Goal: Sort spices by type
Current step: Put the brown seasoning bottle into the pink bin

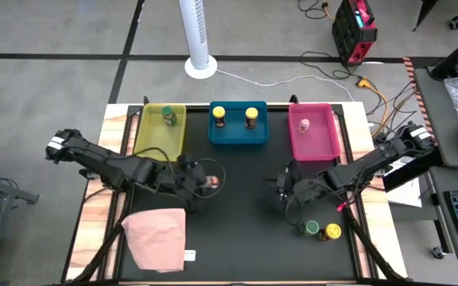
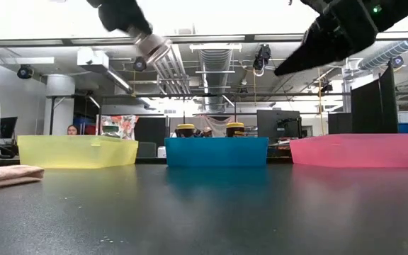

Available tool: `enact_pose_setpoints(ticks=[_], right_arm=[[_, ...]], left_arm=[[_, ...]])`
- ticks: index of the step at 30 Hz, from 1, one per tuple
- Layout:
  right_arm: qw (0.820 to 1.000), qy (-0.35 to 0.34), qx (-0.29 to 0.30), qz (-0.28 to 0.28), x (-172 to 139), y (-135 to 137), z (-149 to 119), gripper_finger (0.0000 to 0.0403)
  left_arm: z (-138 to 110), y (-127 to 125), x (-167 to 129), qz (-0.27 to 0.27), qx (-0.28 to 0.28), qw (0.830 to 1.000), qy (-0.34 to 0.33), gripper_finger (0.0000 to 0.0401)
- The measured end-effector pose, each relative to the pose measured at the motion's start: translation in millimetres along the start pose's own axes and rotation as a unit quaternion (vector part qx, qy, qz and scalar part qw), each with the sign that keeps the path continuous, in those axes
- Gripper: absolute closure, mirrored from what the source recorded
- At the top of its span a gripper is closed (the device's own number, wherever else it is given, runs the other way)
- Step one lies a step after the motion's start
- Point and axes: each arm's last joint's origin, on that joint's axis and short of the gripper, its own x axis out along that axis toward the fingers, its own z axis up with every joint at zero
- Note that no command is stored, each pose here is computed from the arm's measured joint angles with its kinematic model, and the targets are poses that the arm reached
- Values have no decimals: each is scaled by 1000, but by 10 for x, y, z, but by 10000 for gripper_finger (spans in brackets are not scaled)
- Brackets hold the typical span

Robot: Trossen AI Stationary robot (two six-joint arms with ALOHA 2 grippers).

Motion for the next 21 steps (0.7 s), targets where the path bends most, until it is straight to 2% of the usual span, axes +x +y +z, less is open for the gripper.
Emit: enact_pose_setpoints(ticks=[3,8,11,14,18,21], right_arm=[[1000,-22,1,2,1,4,35,390],[999,-40,12,9,-2,9,76,390],[998,-50,19,21,-4,17,100,390],[997,-59,16,55,-8,37,121,390],[995,-68,16,71,-11,45,141,388],[995,-68,12,71,-11,45,139,366]], left_arm=[[89,-49,27,-19,41,997,-60,240],[65,-98,172,-24,89,988,-121,240],[68,-105,249,-25,89,984,-156,240],[24,-97,340,-21,88,982,-165,240],[-11,-107,455,-18,85,982,-170,240],[-33,-139,549,-17,89,980,-176,240]])
